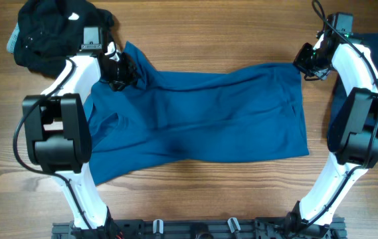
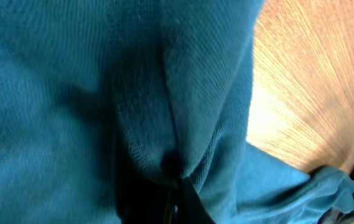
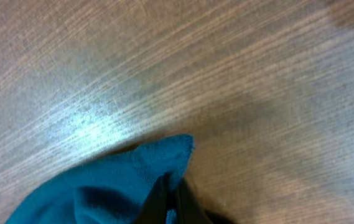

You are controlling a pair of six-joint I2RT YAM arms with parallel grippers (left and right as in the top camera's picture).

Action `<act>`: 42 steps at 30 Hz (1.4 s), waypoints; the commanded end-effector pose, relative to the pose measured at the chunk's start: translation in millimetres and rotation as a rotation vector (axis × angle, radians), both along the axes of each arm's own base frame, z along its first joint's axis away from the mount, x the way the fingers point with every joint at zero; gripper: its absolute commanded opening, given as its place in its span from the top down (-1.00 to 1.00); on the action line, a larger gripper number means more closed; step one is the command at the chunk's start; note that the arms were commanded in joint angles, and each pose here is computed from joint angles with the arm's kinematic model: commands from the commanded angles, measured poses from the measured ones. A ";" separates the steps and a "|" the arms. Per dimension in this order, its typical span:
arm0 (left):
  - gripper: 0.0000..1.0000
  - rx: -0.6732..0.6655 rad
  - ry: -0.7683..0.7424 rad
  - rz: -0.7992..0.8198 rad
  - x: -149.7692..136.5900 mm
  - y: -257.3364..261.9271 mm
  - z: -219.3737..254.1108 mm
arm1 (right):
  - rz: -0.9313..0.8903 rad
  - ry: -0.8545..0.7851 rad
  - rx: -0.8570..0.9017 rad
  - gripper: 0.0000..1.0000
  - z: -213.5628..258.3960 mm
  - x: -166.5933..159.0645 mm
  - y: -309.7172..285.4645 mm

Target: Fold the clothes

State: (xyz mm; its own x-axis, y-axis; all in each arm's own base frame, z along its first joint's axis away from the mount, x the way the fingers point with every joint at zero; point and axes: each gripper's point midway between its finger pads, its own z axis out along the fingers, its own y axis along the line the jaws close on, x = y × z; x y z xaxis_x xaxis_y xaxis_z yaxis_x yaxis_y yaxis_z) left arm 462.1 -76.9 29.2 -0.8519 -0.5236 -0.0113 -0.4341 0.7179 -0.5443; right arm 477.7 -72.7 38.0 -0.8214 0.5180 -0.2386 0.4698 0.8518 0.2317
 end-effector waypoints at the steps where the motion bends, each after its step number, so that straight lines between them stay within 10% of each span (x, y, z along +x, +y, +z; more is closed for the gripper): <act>1: 0.92 -0.012 -0.072 -0.030 2.5 -2.0 37.5 | -0.007 -0.037 0.014 0.91 30.4 -1.7 4.0; 42: 0.92 -0.007 0.106 0.046 -56.9 48.6 65.4 | -0.090 0.208 -0.040 0.91 66.9 -87.6 1.4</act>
State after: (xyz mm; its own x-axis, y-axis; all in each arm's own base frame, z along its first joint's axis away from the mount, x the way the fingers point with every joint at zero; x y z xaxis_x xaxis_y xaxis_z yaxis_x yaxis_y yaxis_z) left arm 404.3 -30.3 77.5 -0.8112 -0.5737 0.1134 -0.5512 0.6853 -0.4760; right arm 393.4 -65.3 97.0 -0.8211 0.5667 -0.0676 0.5572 0.8217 0.1201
